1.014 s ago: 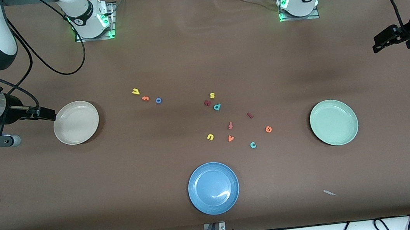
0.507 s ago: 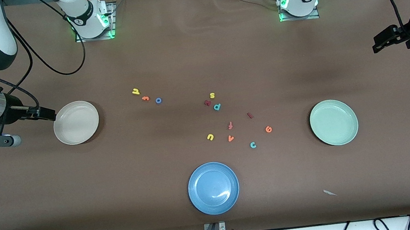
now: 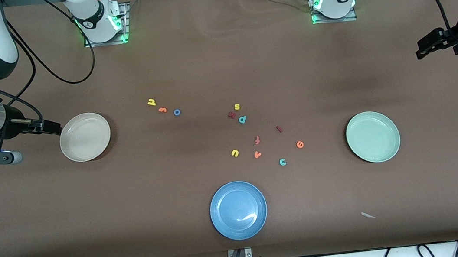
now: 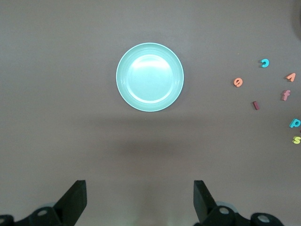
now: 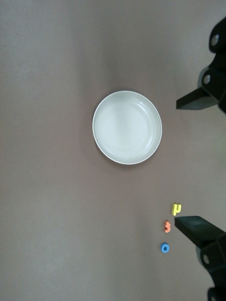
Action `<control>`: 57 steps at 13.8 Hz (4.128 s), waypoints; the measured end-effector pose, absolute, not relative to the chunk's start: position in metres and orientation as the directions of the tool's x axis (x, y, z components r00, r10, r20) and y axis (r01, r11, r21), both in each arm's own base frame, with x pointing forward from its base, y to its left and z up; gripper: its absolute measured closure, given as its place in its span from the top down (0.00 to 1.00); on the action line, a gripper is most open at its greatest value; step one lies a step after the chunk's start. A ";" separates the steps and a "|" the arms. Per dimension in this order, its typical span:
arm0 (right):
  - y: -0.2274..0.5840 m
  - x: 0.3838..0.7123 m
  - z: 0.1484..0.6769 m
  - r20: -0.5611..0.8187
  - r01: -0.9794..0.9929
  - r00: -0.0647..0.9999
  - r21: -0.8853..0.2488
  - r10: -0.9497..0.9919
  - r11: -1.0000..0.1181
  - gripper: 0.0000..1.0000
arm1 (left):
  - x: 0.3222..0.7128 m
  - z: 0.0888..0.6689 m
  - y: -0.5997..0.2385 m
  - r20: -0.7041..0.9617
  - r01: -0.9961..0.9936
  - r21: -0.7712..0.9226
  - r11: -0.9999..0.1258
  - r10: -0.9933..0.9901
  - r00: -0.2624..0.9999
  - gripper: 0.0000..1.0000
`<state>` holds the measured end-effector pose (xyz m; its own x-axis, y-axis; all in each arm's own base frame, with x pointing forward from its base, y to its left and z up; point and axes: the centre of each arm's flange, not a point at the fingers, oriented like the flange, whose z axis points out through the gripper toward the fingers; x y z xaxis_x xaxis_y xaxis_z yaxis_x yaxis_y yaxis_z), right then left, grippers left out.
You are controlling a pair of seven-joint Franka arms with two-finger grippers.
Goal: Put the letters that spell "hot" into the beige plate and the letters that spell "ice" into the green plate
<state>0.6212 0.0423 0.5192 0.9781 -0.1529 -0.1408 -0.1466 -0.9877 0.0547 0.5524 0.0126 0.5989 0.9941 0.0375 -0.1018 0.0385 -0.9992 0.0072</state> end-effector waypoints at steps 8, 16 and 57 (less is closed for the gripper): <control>0.035 0.621 0.521 -0.142 -0.159 0.976 0.056 -0.165 -0.986 1.00 | 0.552 0.599 0.013 -0.102 0.038 0.007 -0.999 0.037 0.994 1.00; 0.036 0.622 0.522 -0.132 -0.159 0.977 0.054 -0.165 -0.986 1.00 | 0.553 0.598 0.013 -0.101 0.038 0.007 -0.999 0.037 0.994 1.00; 0.047 0.616 0.511 -0.121 -0.140 0.982 0.045 -0.145 -0.989 1.00 | 0.617 0.449 -0.169 -0.125 0.201 0.068 -0.977 0.192 0.973 1.00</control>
